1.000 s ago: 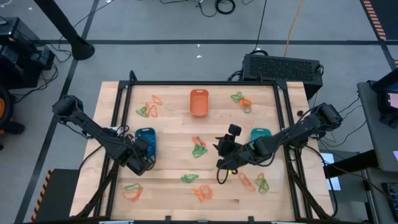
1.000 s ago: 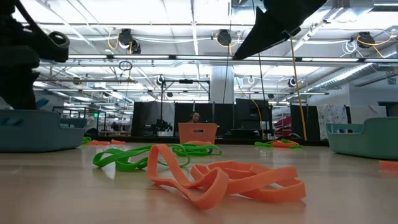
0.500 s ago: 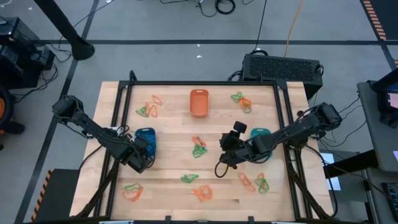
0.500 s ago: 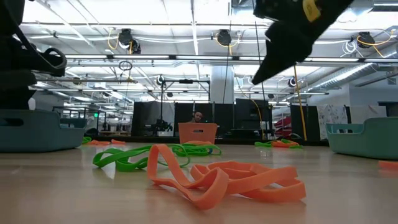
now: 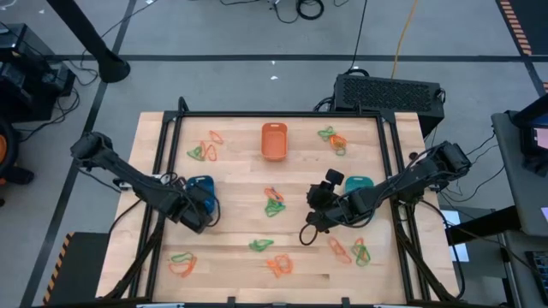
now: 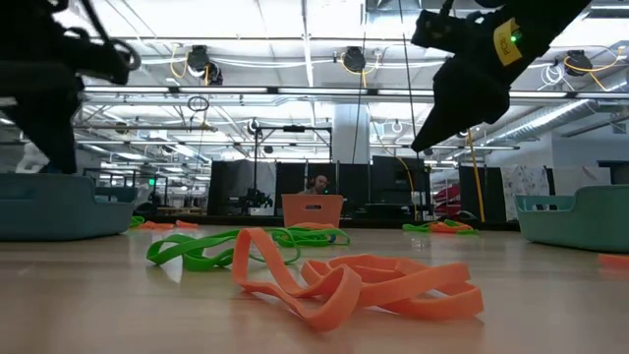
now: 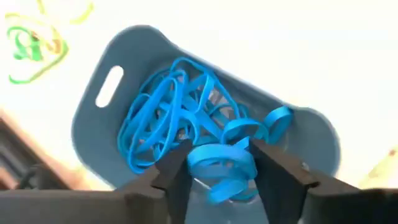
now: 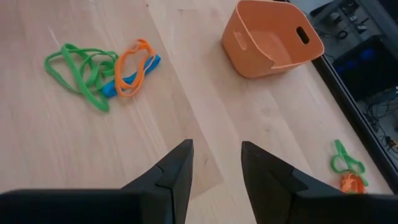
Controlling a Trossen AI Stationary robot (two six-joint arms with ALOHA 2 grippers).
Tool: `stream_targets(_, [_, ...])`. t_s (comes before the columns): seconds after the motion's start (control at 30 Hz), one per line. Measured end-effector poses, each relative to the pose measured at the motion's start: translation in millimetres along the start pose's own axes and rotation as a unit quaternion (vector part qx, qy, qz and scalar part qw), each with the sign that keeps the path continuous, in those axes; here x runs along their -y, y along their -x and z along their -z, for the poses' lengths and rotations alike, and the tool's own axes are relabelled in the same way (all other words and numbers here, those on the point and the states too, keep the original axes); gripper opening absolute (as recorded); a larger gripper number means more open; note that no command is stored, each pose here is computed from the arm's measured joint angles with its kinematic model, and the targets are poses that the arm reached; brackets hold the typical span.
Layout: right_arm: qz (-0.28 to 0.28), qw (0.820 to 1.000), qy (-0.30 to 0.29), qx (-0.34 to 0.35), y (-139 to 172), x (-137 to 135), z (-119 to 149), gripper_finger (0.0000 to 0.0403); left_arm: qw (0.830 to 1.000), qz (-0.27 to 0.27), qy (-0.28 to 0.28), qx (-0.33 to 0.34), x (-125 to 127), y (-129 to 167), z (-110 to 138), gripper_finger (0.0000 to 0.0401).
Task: Sort rubber bands into baskets
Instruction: Put the blue rubber band into the blue bin
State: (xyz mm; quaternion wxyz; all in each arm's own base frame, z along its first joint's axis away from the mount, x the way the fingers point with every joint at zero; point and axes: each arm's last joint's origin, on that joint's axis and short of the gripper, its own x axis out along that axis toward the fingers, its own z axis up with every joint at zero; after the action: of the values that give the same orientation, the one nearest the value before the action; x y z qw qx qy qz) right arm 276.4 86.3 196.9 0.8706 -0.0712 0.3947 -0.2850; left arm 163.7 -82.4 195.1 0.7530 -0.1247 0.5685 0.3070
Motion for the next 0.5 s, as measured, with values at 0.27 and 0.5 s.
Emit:
stream_targets(0.27, [0.001, 1.0, 0.012, -0.002, 0, 0, 1, 0.0128, 1.0, -0.017, -0.001, -0.022, -7, 26, -20, 0.0191])
stream_targets(0.5, [-0.001, 0.999, 0.034, -0.033, 2, 3, 7, 0.0128, 0.998, 0.015, -0.024, 0.051, 2, 30, -33, 0.0192])
